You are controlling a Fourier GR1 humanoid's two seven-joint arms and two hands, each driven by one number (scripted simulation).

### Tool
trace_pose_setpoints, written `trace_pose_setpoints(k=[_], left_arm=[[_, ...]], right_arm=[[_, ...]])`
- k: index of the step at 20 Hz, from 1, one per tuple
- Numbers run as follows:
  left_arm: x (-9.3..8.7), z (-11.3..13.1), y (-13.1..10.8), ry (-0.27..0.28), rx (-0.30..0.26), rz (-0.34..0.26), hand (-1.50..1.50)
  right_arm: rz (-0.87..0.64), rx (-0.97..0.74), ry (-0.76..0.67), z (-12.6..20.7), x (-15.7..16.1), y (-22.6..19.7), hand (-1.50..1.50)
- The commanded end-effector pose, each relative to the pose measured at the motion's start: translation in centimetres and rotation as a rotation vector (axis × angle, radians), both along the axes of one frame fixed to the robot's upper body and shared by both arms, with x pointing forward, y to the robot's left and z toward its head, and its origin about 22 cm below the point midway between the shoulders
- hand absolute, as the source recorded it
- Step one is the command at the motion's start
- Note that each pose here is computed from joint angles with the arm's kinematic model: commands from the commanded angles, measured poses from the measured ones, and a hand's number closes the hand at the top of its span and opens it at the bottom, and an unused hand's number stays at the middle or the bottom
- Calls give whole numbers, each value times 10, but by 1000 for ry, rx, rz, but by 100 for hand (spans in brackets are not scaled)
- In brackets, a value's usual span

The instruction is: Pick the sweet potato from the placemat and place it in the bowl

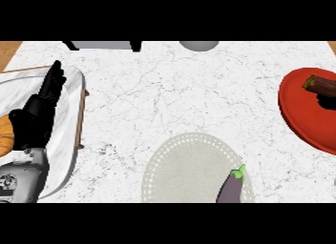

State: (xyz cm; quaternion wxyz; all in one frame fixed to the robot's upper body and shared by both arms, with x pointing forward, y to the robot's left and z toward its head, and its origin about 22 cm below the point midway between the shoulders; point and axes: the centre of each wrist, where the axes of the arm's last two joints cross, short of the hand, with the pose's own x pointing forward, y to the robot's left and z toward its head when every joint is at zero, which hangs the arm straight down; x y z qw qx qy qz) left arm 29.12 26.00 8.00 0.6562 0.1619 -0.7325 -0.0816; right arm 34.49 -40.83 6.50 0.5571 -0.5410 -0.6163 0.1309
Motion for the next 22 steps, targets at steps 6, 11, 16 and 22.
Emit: trace_pose_setpoints(k=[6,11,16,22], left_arm=[[8,-5,2,-8,-7,-20,0],[6,0,-24,-25,8,-23,0],[13,11,3,-8,-12,8,0],[2,-4,14,0,1,20,0]], right_arm=[[108,261,64,-33,16,-13,-150],[199,316,-46,-28,12,-31,-150],[170,369,-151,-14,6,-54,-150],[174,504,-154,-10,-30,-101,-150]])
